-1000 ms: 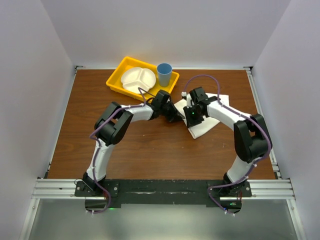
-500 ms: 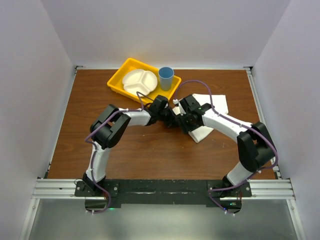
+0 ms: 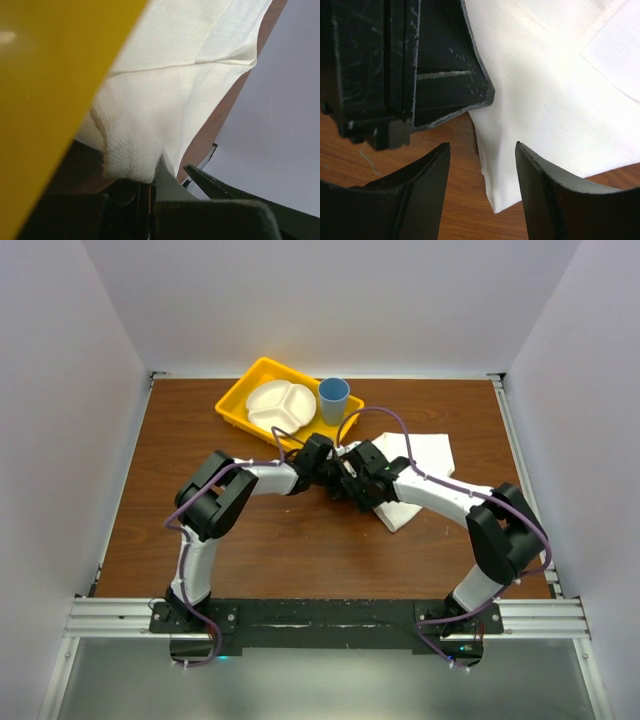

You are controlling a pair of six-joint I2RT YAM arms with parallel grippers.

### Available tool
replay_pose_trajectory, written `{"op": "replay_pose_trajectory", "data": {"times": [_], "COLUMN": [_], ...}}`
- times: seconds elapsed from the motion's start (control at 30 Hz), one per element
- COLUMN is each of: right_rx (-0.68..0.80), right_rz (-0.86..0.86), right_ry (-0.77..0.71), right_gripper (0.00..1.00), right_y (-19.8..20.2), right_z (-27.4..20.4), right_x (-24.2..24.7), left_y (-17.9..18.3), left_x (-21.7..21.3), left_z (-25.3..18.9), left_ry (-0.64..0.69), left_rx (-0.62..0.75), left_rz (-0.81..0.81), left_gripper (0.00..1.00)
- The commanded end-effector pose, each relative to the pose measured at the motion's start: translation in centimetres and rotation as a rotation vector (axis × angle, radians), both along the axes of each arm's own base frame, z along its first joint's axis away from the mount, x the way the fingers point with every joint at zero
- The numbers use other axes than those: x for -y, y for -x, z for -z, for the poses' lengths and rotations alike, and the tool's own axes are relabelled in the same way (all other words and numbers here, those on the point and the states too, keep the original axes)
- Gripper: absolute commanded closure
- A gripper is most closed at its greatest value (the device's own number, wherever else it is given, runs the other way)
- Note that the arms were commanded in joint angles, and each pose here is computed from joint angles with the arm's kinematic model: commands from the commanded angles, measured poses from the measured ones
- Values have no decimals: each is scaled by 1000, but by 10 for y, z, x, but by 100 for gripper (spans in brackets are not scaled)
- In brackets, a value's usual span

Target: Fold the napkin, place the utensils inside, and roll it up

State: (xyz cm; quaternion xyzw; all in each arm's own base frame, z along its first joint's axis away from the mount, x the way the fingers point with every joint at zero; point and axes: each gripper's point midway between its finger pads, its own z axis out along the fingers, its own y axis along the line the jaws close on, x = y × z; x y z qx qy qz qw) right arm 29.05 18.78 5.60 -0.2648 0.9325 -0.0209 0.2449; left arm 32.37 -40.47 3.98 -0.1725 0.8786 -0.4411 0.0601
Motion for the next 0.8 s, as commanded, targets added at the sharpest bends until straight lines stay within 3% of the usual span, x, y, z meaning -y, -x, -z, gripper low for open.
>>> {"op": "replay_pose_trajectory", "data": {"times": [0.0,0.57,0.67,0.77], "right_rx": [57,104,99,81], "right_rz": [24,63,73,77], "right_ry": [8,118,111,77], "right_gripper": [42,81,98,100], "right_y": [-13,-17,-21,-20], "right_z": [9,27,28,27], "right_x": [-1,23,23,19], "left_y": [17,8,0,-8], "left_x": [14,15,17,13], "left_z": [-11,-24,-34,-39], "left_ry": [53,93,98,59], "left_rx": [-24,-13,41,126], "left_rz": [100,115,138,184], "left_gripper": [100,99,94,84]}}
